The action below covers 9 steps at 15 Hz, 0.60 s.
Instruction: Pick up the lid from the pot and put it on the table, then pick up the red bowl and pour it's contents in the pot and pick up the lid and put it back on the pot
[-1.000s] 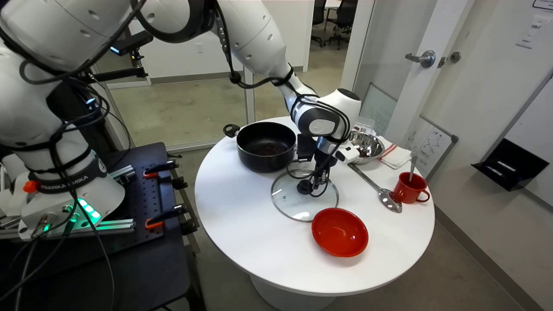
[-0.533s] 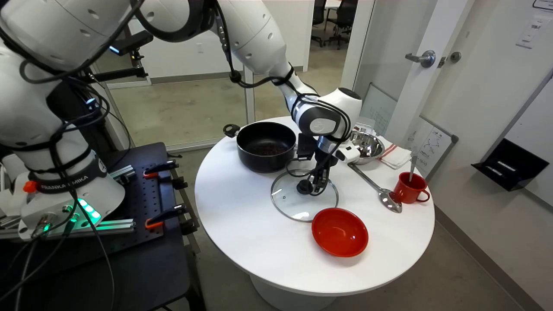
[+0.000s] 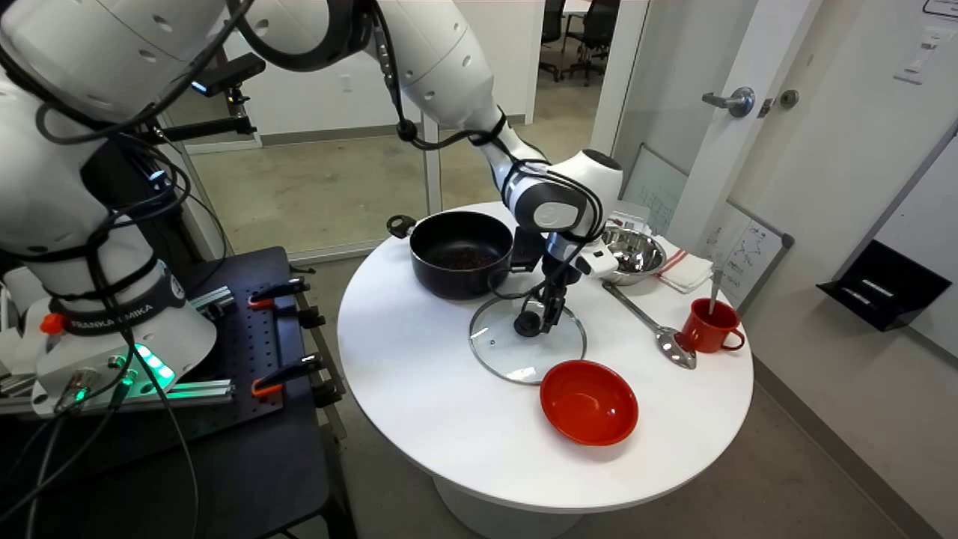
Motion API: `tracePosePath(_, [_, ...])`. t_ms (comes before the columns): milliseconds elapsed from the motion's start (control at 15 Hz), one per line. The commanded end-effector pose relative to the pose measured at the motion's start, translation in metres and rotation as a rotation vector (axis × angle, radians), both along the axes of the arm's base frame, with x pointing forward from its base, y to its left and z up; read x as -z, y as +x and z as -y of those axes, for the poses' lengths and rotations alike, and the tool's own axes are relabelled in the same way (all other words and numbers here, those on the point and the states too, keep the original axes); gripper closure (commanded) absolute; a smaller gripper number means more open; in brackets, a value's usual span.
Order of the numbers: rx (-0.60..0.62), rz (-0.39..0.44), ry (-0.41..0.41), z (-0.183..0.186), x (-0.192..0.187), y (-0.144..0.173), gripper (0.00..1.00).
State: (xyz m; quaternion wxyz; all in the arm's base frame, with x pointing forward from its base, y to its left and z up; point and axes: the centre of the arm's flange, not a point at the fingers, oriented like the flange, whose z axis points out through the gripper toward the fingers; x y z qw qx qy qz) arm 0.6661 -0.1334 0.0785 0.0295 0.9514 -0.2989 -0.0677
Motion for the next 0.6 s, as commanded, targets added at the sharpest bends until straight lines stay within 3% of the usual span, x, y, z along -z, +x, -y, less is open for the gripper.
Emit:
tracePosePath(0, [0.052,-0.015,0.007,-0.005,-0.008,-0.009,0.00])
tracePosePath(267, [0.082,-0.003,0.039,-0.010,-0.004,-0.013,0.00])
tracePosePath(533, [0.059,-0.009,0.021,-0.006,0.006,-0.005,0.00])
